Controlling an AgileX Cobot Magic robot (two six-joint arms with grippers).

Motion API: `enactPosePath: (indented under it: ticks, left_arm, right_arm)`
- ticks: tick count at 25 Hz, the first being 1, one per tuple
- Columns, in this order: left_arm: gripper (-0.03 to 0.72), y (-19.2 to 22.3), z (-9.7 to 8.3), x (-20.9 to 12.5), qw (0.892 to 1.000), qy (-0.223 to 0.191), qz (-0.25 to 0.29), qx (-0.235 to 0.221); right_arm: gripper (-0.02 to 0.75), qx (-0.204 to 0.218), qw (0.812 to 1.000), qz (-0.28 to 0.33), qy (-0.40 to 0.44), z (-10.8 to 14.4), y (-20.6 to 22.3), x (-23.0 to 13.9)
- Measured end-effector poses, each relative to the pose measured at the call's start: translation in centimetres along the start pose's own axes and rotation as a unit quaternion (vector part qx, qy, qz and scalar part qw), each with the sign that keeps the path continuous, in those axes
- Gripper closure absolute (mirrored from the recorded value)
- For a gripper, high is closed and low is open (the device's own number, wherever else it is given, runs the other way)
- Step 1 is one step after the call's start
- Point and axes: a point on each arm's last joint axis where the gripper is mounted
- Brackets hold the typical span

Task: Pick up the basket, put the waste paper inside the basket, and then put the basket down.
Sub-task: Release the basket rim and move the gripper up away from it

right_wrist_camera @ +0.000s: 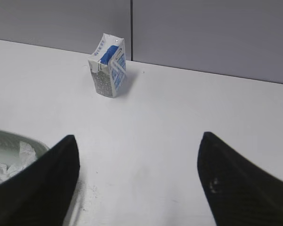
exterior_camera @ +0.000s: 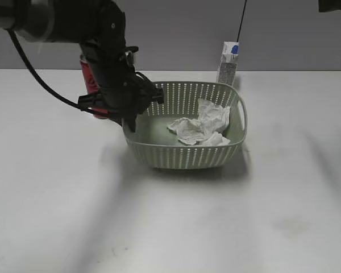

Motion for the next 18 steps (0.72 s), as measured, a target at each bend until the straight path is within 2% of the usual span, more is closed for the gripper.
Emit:
enactPosePath:
  ticks: [3,7,8,9,14,18]
  left_arm:
    - [0.55,0.7,0.1,-0.1,1.0,-0.001,0.007,0.002]
    - [0.188,0.6,0.1,-0.1,1.0,0.002,0.008,0.003]
    - [0.114,0.6,0.2,-0.1,1.0,0.005,0.01,0.004]
    - [0.079,0.3,0.3,-0.1,1.0,0.011,0.011,0.004]
    - [0.052,-3.2,2.0,0.0,0.999,0.046,0.01,0.005]
    - [0.058,-7.8,4.5,-0.3,0.997,0.077,0.002,0.007]
  right_arm:
    - [0.149,0.0,1.0,0.002,0.001,0.0,0.0,-0.1]
    - [0.15,0.0,1.0,0.002,0.002,0.0,0.0,-0.1]
    - [0.15,0.0,1.0,0.002,0.003,-0.1,0.0,-0.1]
    - [0.15,0.0,1.0,0.002,0.003,-0.1,0.0,-0.1]
    - [0.15,0.0,1.0,0.016,0.004,-0.1,0.0,-0.4]
    - [0.15,-0.008,0.999,0.033,-0.008,-0.2,0.1,-0.7]
Point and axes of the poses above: a point on each arm's last joint axis where the gripper is mounted, y pointing out along that axis toward the gripper, z along the wrist's bending axis when the last joint is at zero, x = y × z, and after that the axes turned 10 degrees about y, right-handed
